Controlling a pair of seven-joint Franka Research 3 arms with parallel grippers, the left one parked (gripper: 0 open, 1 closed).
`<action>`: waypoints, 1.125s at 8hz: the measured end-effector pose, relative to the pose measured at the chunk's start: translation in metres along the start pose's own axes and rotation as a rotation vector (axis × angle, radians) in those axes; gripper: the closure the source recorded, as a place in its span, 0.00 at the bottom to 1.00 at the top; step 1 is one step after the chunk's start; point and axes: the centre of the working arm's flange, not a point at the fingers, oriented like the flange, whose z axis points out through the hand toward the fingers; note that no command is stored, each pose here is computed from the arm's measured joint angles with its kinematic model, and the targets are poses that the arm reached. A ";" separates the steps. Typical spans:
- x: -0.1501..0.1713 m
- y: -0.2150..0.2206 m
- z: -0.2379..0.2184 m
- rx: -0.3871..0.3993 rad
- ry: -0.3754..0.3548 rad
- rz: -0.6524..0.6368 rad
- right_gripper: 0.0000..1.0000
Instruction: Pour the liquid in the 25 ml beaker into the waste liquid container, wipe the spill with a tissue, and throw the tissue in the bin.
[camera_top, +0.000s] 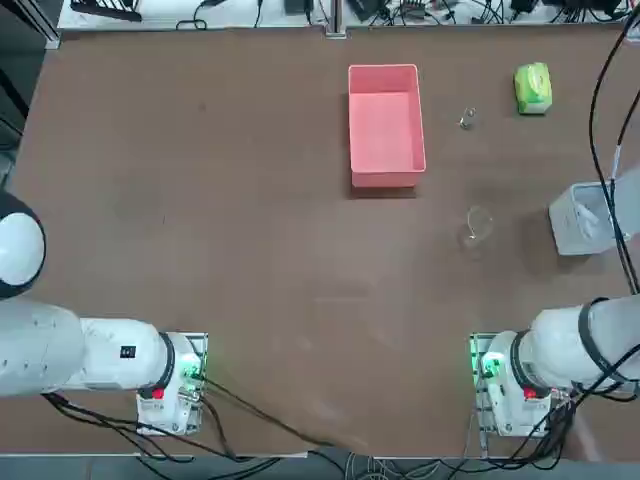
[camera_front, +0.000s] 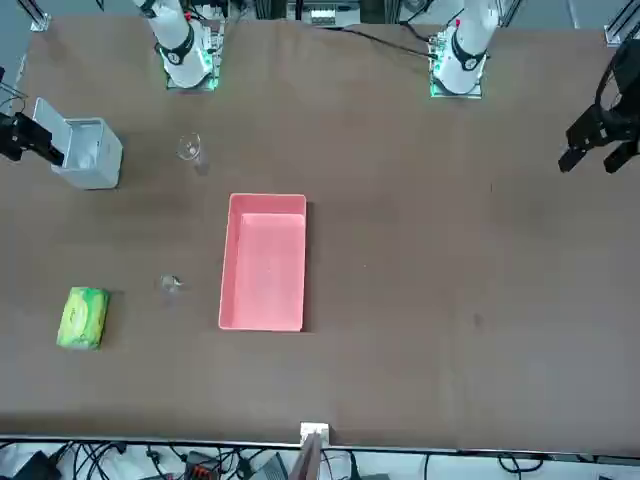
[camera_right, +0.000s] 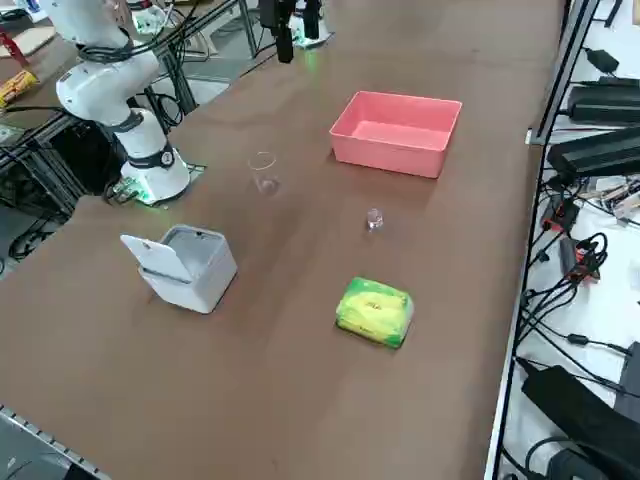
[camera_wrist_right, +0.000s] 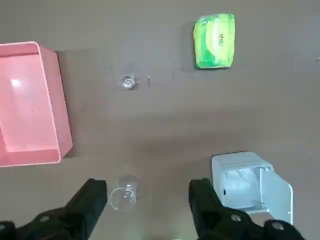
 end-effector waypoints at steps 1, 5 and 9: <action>0.000 0.002 0.000 0.000 0.000 0.003 0.00; 0.006 0.011 0.016 0.005 -0.040 -0.023 0.00; 0.038 0.042 0.107 0.051 -0.206 -0.253 0.00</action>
